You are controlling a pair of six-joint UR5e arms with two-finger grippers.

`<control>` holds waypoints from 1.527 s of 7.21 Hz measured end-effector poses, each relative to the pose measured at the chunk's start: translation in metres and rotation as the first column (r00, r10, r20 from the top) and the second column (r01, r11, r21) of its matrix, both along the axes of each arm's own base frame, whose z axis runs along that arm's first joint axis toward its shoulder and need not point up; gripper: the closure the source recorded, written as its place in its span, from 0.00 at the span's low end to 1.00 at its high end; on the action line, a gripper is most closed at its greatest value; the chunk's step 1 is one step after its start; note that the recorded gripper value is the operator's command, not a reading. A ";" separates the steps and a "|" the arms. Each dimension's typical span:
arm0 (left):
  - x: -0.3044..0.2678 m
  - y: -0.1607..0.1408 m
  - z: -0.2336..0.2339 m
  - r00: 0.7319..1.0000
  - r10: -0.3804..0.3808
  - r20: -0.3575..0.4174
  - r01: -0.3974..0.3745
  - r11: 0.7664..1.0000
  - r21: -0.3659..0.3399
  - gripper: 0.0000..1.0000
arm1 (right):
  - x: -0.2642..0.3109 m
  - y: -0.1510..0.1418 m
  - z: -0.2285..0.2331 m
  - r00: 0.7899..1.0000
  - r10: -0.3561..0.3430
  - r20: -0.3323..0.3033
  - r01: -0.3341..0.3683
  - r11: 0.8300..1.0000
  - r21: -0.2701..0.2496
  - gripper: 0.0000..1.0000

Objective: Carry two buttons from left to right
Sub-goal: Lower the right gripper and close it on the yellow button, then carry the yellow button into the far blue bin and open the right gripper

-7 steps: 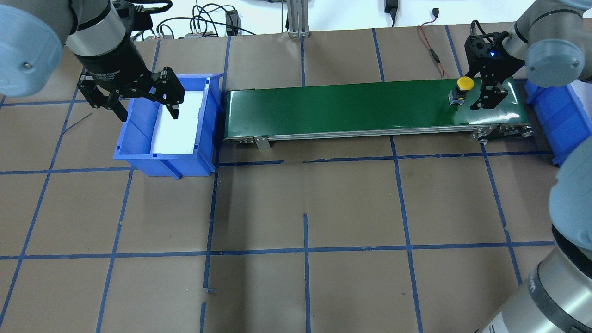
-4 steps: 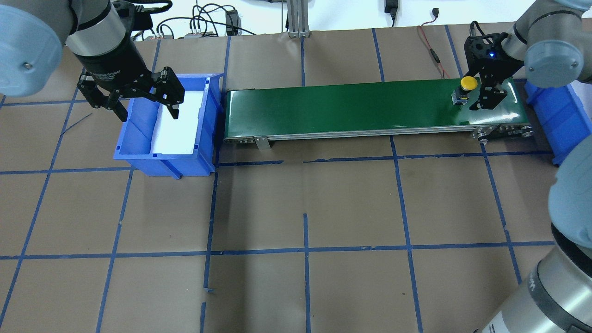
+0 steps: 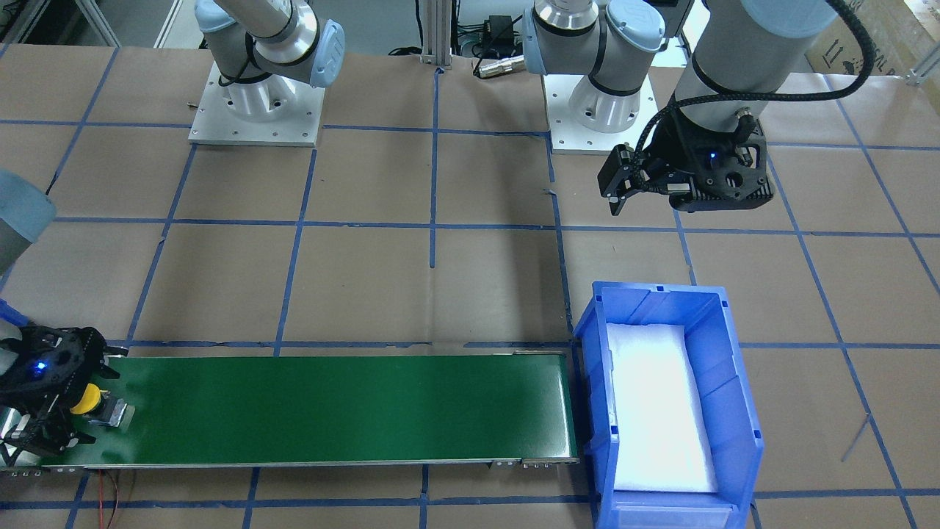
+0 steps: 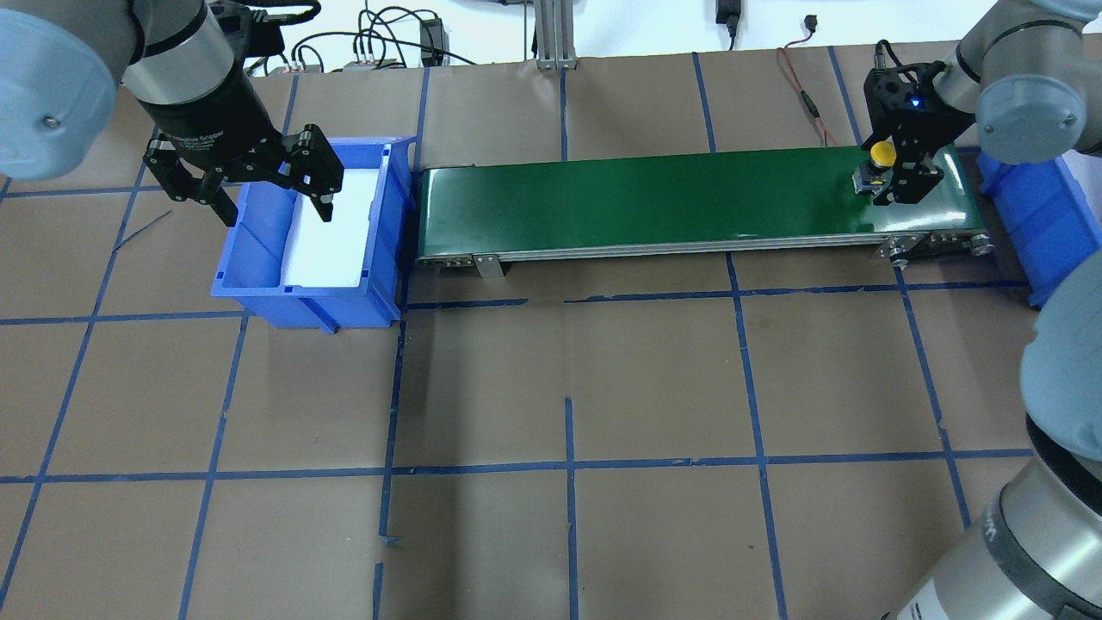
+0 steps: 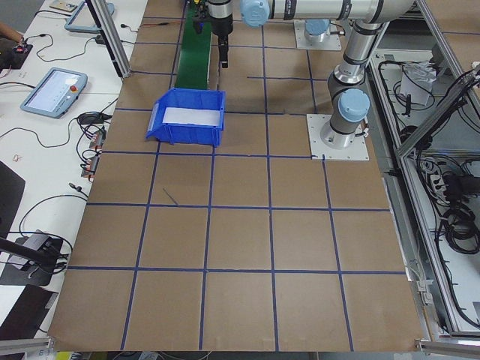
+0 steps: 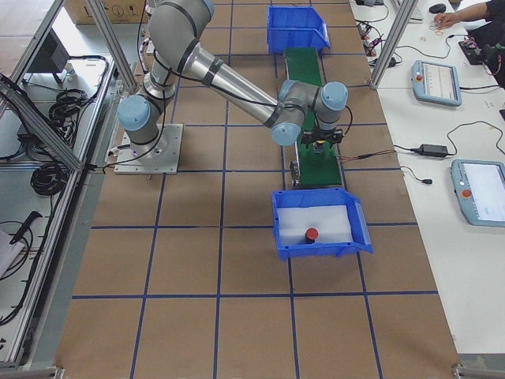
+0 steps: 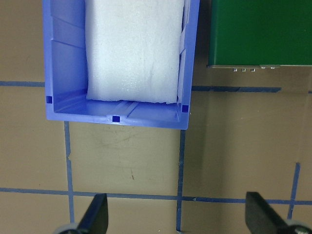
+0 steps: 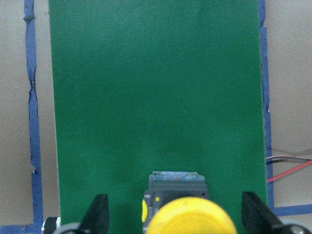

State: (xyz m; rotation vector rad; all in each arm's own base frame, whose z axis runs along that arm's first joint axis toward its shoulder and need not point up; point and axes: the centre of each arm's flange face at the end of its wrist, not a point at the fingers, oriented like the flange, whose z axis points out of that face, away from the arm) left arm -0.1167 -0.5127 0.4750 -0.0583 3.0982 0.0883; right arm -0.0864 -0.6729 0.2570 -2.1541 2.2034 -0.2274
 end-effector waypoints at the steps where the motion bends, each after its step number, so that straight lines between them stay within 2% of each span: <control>1: 0.000 0.000 0.000 1.000 0.000 0.000 0.000 1.000 0.000 0.00 | -0.001 -0.001 0.001 1.000 0.007 -0.008 -0.007 1.000 -0.002 0.76; 2: 0.000 0.000 0.000 1.000 0.000 0.000 0.000 1.000 0.000 0.00 | -0.003 -0.002 0.003 1.000 0.015 -0.020 -0.015 1.000 -0.005 0.88; 3: 0.000 0.000 0.000 1.000 0.000 0.000 0.000 1.000 0.000 0.00 | -0.005 -0.002 0.003 0.999 0.018 -0.033 -0.018 1.000 -0.004 0.92; 5: 0.000 0.000 0.000 1.000 0.000 0.000 0.000 1.000 -0.001 0.00 | -0.009 -0.001 0.025 0.998 0.022 -0.067 -0.022 1.000 -0.007 0.92; 6: 0.000 0.000 0.000 1.000 0.000 0.000 0.000 1.000 -0.001 0.00 | -0.018 -0.002 0.058 0.992 0.043 -0.115 -0.045 0.999 -0.015 0.92; 7: 0.000 0.000 0.000 1.000 0.000 0.000 0.000 1.000 -0.001 0.00 | -0.040 -0.005 0.092 0.980 0.070 -0.188 -0.076 0.997 -0.025 0.92; 8: 0.000 0.000 0.000 1.000 0.000 0.000 0.000 1.000 -0.001 0.00 | -0.087 -0.001 0.108 0.973 0.056 -0.223 -0.065 0.997 -0.029 0.94; 9: 0.000 0.000 0.000 1.000 0.000 0.001 0.000 1.000 -0.001 0.00 | -0.150 0.012 0.104 0.977 0.008 -0.215 -0.014 1.000 -0.026 0.94; 10: 0.000 0.000 0.000 1.000 0.000 0.000 0.000 1.000 -0.001 0.00 | -0.215 0.029 0.081 0.986 -0.022 -0.168 0.019 1.000 -0.021 0.94; 11: 0.000 0.000 0.000 1.000 0.000 0.000 0.000 1.000 -0.001 0.00 | -0.253 0.040 0.055 0.993 -0.019 -0.118 0.017 1.000 -0.019 0.96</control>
